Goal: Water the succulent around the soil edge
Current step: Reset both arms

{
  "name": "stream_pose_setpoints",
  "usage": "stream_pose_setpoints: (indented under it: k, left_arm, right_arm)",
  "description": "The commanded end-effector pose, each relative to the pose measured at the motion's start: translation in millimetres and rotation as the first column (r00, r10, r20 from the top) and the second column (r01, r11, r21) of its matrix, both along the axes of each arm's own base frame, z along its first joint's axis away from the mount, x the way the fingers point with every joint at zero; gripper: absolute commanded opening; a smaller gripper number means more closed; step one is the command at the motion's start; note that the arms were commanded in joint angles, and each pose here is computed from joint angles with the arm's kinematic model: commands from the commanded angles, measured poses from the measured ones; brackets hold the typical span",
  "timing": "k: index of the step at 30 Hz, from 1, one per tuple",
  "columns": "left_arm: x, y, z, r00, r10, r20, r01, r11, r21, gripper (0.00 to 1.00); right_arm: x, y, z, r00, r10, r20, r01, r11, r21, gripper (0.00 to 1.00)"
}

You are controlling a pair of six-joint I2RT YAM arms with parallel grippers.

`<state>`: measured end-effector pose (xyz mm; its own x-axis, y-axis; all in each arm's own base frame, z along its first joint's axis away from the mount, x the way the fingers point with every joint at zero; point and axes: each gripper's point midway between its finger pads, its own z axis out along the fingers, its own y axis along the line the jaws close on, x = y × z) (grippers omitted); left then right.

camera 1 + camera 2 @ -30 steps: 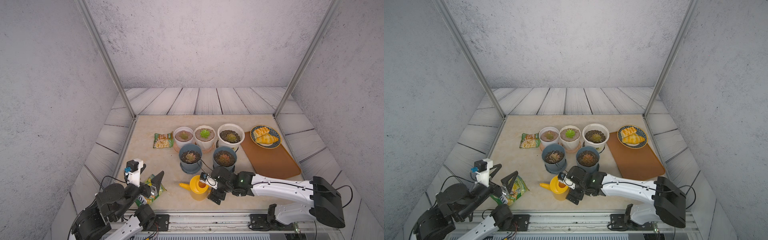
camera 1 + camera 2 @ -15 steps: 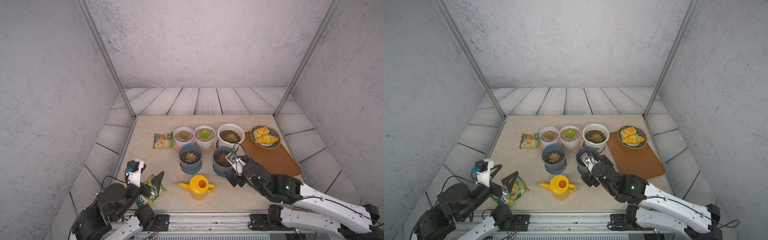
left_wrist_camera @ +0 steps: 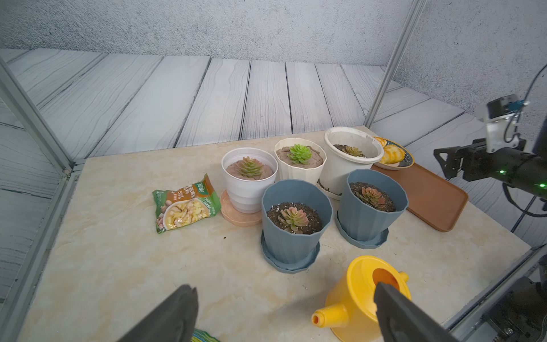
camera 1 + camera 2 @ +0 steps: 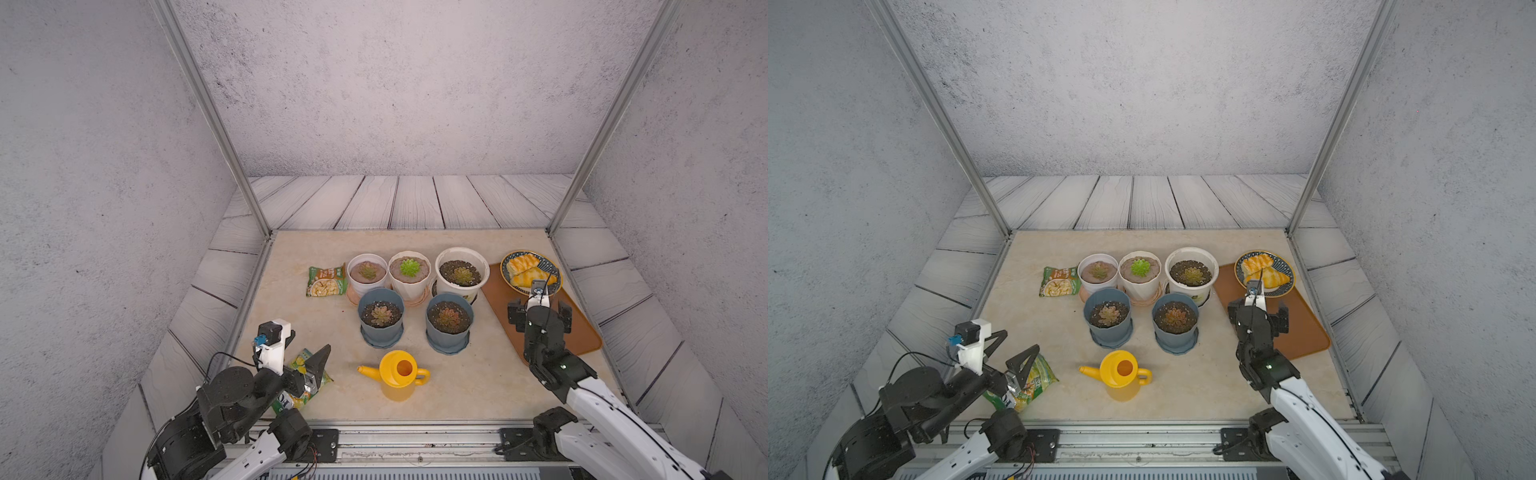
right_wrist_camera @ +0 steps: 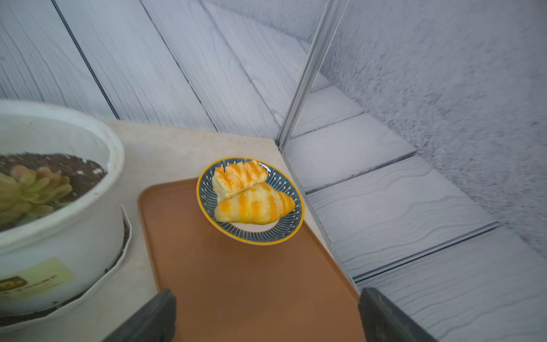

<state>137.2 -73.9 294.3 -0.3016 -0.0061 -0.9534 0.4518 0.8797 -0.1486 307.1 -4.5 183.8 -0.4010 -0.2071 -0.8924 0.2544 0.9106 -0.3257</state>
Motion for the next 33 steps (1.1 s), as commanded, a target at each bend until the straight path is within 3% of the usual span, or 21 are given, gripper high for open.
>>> stream_pose_setpoints:
  k: [1,6,8,12,16,21,29,33]
  left_arm:
    - [0.1,-1.8,1.6,1.000,-0.006,0.015,0.006,1.000,-0.023,0.98]
    - [1.0,-2.6,-0.5,1.000,-0.005,0.030,0.006,0.999,-0.038,0.99]
    - [1.2,-1.5,-1.4,0.999,0.000,0.039,0.002,0.999,-0.045,0.98]
    - [2.5,1.6,-1.1,0.998,0.020,0.062,-0.016,0.998,-0.067,0.98]
    - [4.1,1.5,-1.8,0.997,0.026,0.071,-0.021,0.997,-0.073,0.98]
    - [7.5,0.6,-5.0,0.998,0.037,0.057,-0.034,0.998,-0.054,0.98]
    - [23.2,0.9,-16.1,0.994,0.102,0.037,-0.103,0.994,0.031,0.98]
    - [30.7,11.6,-6.0,0.982,0.175,0.072,-0.179,0.983,0.047,0.98]
  right_arm:
    - [31.3,16.6,-13.2,0.996,0.083,0.026,-0.084,0.995,0.049,1.00]
    - [57.1,2.2,-54.8,0.995,0.038,0.094,-0.048,0.993,0.109,1.00]
    - [60.9,-3.7,-50.0,0.987,0.016,0.157,-0.029,0.996,0.080,1.00]
    - [62.5,-15.6,-65.3,0.984,-0.023,0.176,-0.002,0.990,0.142,1.00]
    - [71.0,-7.1,-73.8,0.975,0.044,0.218,-0.071,0.990,0.118,1.00]
    - [78.3,-9.3,-80.3,0.991,0.020,0.133,-0.038,0.990,0.135,1.00]
    - [83.0,-13.2,-82.0,0.992,0.015,0.123,-0.033,0.988,0.151,1.00]
    - [83.0,-12.6,-82.0,0.992,0.016,0.122,-0.035,0.988,0.151,1.00]
